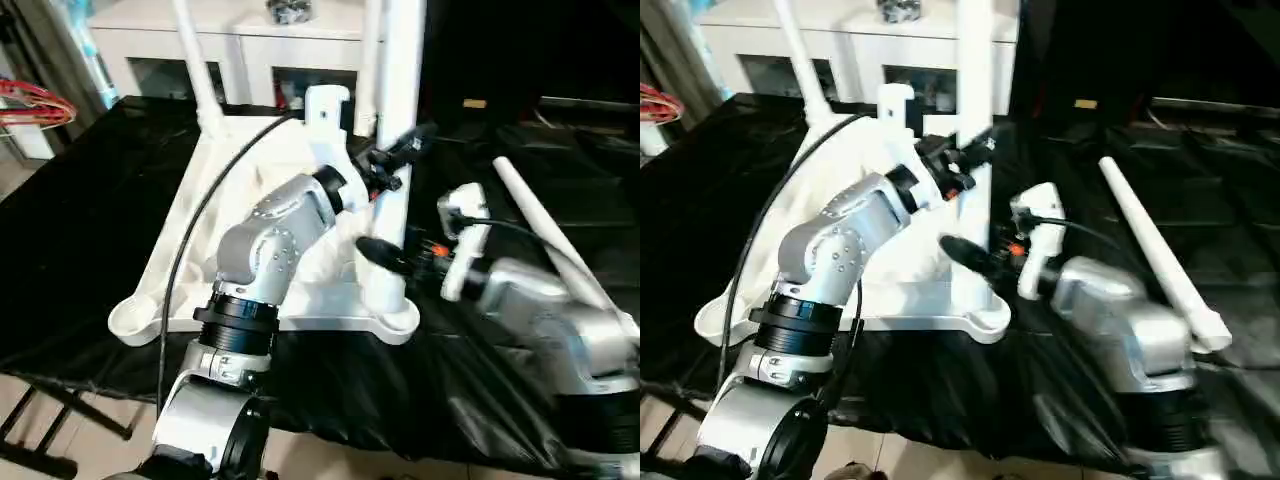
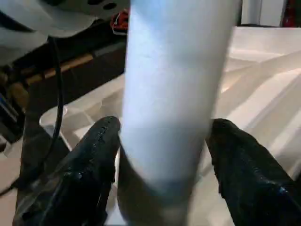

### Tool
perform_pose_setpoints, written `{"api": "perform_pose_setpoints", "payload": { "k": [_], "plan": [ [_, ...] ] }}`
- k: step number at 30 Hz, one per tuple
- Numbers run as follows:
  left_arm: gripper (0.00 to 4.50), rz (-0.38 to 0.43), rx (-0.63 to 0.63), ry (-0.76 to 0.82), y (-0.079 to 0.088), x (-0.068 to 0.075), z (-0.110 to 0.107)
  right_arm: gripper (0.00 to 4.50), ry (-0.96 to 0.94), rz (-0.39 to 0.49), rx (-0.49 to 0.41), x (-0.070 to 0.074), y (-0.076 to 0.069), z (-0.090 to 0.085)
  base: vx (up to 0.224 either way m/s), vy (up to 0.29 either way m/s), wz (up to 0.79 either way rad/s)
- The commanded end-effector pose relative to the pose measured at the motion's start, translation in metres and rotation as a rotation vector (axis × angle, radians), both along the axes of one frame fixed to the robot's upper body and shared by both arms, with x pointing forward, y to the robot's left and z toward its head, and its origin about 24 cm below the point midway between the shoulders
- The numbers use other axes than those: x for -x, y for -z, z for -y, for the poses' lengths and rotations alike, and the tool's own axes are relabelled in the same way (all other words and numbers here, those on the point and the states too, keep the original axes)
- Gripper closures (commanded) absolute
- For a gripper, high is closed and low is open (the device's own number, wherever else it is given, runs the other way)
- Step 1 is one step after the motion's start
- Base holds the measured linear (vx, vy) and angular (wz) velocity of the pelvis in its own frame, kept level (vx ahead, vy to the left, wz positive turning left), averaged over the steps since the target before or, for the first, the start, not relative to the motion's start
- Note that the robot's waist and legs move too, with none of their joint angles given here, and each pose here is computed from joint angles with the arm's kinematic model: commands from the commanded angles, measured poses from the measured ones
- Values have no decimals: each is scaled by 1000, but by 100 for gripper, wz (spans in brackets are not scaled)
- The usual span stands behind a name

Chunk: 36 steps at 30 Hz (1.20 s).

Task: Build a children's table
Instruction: Pick table leg

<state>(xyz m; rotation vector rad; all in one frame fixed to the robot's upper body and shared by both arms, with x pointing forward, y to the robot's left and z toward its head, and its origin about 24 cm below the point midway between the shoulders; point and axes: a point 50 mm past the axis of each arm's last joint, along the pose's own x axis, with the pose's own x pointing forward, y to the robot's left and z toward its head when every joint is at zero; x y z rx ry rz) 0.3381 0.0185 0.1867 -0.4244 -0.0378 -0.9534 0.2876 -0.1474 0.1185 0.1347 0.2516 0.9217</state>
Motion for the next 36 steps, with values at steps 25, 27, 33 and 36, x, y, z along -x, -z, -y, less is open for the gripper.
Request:
{"api": "perform_pose_setpoints", "payload": {
  "k": [25,27,33,36],
  "plan": [
    [270,136,-31,213,-8,23,13,141,-200,-95,73,9,2,6,0,0,0],
    [270,136,-31,215,-8,24,13,151,-201,-97,75,9,3,7,0,0,0],
    [270,138,-32,221,-7,25,14,197,-209,-106,82,11,5,8,0,0,0],
    [270,139,-31,227,-7,25,15,232,-213,-113,84,11,7,7,0,0,0]
  ]
}}
